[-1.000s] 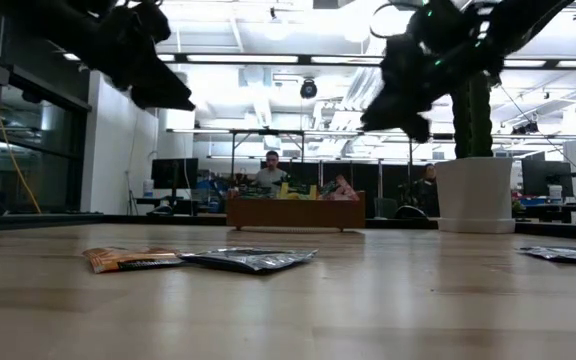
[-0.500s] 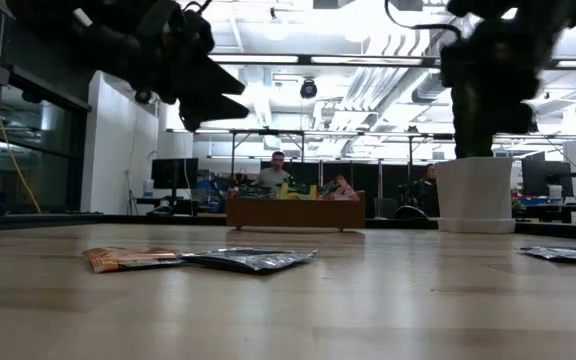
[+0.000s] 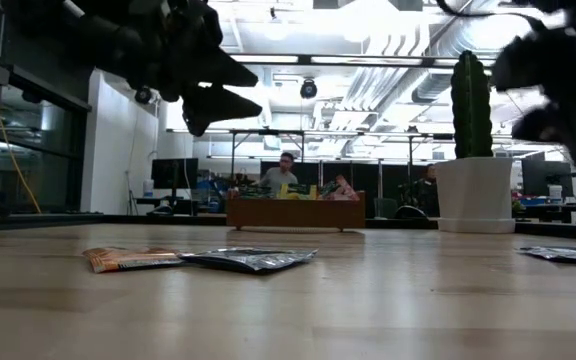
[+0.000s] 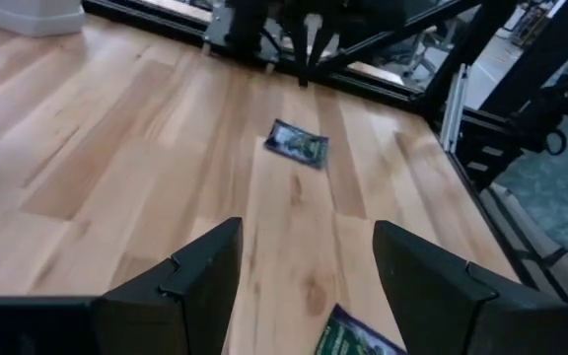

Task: Pick & Place Tea
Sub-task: Put the right purple tea bag in the left compartment of the organizer

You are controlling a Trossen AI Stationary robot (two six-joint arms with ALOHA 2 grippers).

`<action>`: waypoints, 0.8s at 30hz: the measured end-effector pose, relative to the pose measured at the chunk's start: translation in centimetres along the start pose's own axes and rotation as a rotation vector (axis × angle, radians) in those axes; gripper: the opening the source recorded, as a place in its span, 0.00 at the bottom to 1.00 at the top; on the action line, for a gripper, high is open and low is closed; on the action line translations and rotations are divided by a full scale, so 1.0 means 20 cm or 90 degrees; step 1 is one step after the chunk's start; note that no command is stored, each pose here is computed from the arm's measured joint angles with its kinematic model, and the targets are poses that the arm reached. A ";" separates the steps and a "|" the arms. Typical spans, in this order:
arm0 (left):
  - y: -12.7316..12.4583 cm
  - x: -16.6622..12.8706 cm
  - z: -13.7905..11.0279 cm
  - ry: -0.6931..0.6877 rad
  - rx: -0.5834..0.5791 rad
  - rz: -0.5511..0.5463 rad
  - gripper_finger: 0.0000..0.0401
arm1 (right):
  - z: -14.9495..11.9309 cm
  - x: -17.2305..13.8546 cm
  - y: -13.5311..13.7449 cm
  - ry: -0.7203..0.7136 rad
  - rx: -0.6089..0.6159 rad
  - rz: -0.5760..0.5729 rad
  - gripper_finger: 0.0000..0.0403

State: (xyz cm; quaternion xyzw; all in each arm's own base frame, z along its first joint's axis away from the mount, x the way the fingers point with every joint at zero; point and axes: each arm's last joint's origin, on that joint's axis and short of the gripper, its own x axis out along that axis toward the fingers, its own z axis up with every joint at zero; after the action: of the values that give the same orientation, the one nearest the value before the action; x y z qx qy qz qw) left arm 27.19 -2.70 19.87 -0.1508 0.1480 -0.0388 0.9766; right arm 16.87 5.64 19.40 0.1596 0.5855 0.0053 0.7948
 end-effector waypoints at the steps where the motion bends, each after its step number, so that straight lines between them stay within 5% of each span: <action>1: -0.01 0.01 0.00 -0.001 0.001 0.002 0.56 | -0.01 0.04 0.00 0.006 -0.006 0.012 0.00; 24: -0.03 0.06 0.03 -0.003 0.001 0.021 0.56 | 0.07 0.33 0.04 0.017 -0.184 0.020 0.00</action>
State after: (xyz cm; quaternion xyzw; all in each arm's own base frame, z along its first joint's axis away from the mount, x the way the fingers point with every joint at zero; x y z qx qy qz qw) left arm 28.52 -3.18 20.16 -0.1478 0.1480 -0.0224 0.9776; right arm 20.30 7.37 13.82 0.0526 0.5867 0.1041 0.8013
